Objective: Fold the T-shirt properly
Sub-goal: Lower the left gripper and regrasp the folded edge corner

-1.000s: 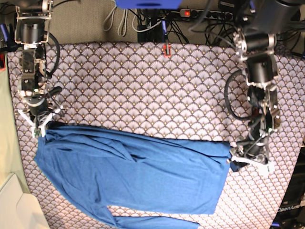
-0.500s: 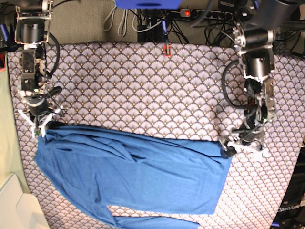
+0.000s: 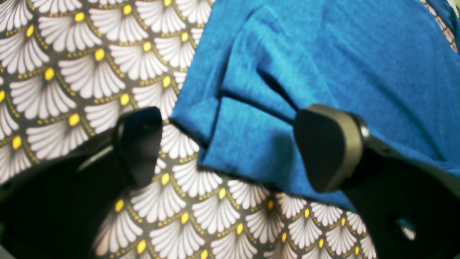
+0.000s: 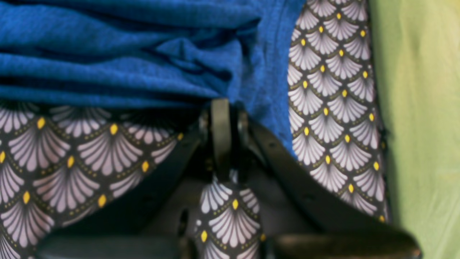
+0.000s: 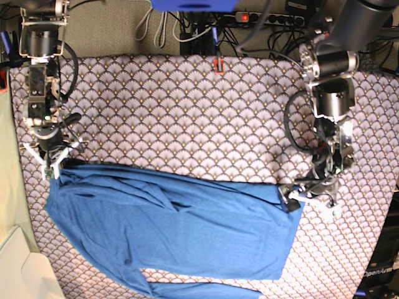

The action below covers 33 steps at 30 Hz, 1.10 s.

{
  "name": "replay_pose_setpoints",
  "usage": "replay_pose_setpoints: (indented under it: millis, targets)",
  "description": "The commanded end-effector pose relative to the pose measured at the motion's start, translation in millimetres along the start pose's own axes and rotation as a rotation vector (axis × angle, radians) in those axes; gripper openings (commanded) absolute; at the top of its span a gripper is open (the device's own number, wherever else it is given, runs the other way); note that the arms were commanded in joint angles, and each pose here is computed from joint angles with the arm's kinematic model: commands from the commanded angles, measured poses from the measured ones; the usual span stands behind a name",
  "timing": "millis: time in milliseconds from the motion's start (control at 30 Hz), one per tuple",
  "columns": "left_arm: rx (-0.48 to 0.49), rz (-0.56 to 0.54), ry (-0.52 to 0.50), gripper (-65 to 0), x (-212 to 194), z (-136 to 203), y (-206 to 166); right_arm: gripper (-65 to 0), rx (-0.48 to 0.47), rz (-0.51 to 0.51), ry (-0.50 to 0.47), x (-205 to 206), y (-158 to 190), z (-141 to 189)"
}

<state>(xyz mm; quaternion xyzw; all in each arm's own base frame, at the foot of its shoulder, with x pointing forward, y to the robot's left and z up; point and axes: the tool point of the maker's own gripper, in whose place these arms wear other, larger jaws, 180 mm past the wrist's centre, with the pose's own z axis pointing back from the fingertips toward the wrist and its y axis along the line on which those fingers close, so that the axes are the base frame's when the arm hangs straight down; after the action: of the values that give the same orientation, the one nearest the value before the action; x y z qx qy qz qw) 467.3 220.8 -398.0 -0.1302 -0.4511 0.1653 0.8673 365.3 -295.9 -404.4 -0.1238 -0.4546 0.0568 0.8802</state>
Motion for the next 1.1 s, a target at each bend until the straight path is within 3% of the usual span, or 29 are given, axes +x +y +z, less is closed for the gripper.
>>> replay_pose_setpoints:
  millis: [0,167,367,633,833,1067]
  targets:
    - [-0.016,-0.009,-0.060,-6.1,25,1,-6,-65.0,-0.027,0.008,-0.059,22,-13,0]
    - [-0.015,-0.012,-0.056,-8.4,24,1,-5,-65.0,-0.027,0.008,-0.059,22,-13,0]
    - [-0.010,-0.003,-0.121,-29.2,29,0,-1,-65.0,-0.027,0.008,-0.059,22,-13,0]
    - [0.018,0.031,-0.078,-43.9,5,-8,11,-65.0,-0.032,0.012,-0.059,23,-16,0]
    - [0.023,0.030,-0.080,-63.4,6,-7,14,-65.0,-0.031,0.010,-0.059,22,-15,0]
    - [0.016,0.033,-0.088,-64.5,13,-7,11,-65.0,-0.031,0.010,-0.058,22,-15,0]
